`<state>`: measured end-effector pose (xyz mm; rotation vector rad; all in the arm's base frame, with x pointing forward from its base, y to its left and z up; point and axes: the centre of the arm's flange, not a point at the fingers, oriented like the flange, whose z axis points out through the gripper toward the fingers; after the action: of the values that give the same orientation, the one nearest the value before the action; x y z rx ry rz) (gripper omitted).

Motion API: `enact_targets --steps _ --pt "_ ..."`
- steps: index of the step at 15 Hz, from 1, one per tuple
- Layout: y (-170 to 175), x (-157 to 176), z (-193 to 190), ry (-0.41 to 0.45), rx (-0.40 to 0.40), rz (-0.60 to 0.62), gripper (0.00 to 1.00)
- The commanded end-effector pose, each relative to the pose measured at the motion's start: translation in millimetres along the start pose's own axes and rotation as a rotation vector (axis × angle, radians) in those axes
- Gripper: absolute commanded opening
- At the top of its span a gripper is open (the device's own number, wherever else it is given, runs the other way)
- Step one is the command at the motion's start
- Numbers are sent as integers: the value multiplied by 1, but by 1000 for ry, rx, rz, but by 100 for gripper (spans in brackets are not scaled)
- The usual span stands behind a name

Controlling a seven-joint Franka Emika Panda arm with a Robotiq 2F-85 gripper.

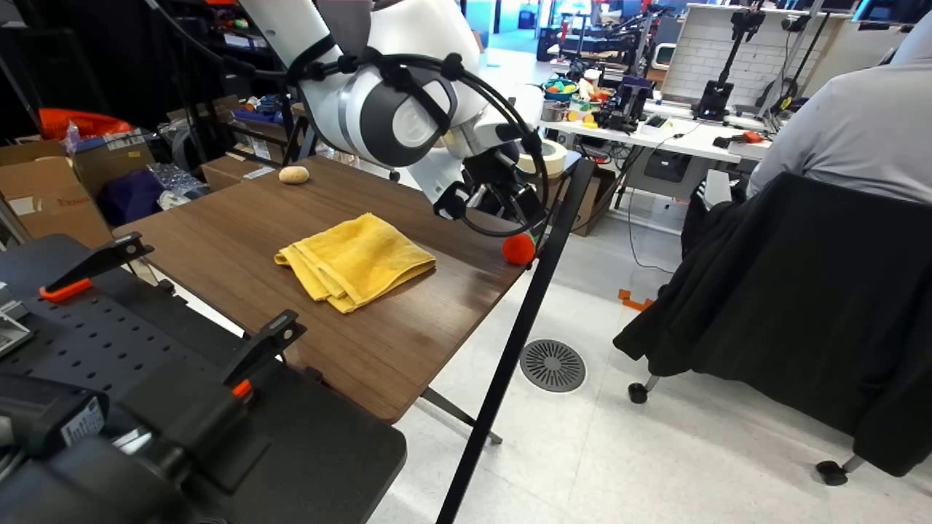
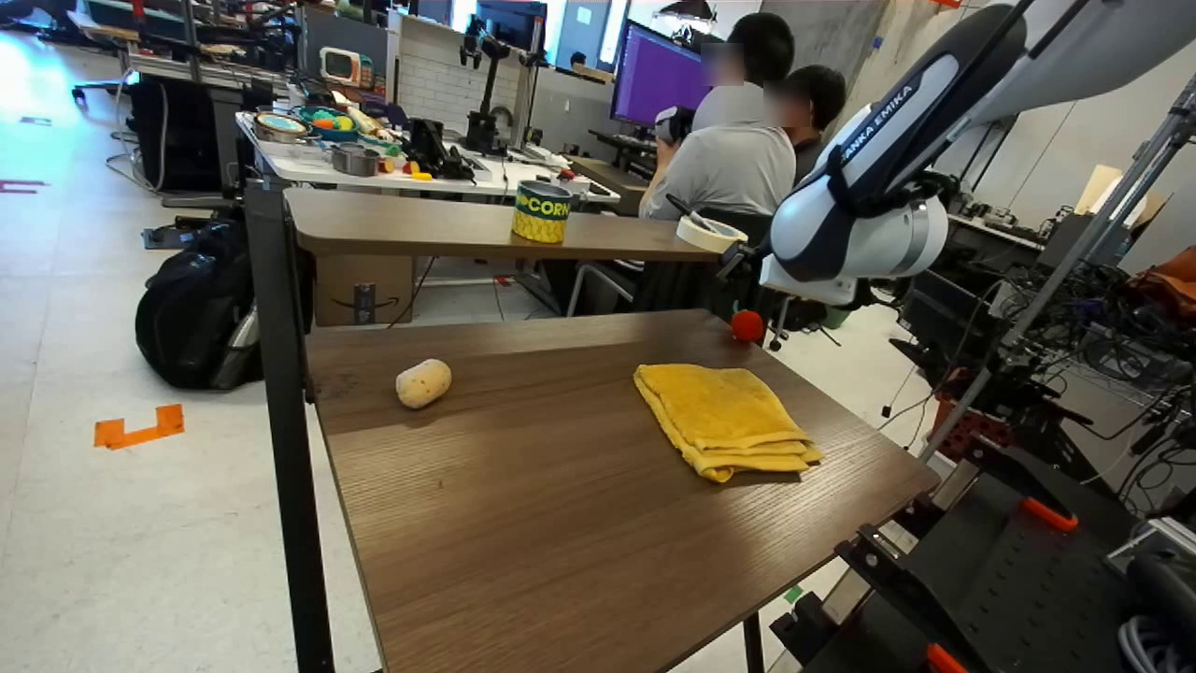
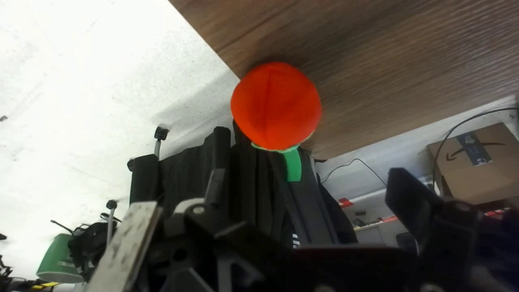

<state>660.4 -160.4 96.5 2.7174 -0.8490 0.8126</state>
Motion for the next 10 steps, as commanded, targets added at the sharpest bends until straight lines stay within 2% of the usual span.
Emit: enact_targets --steps 1,5,10 --pt "-7 6 5 -48 -26 -22 100" --pt "-8 5 7 -89 -35 -31 100" --pt "-9 -3 11 -218 -66 -59 100"
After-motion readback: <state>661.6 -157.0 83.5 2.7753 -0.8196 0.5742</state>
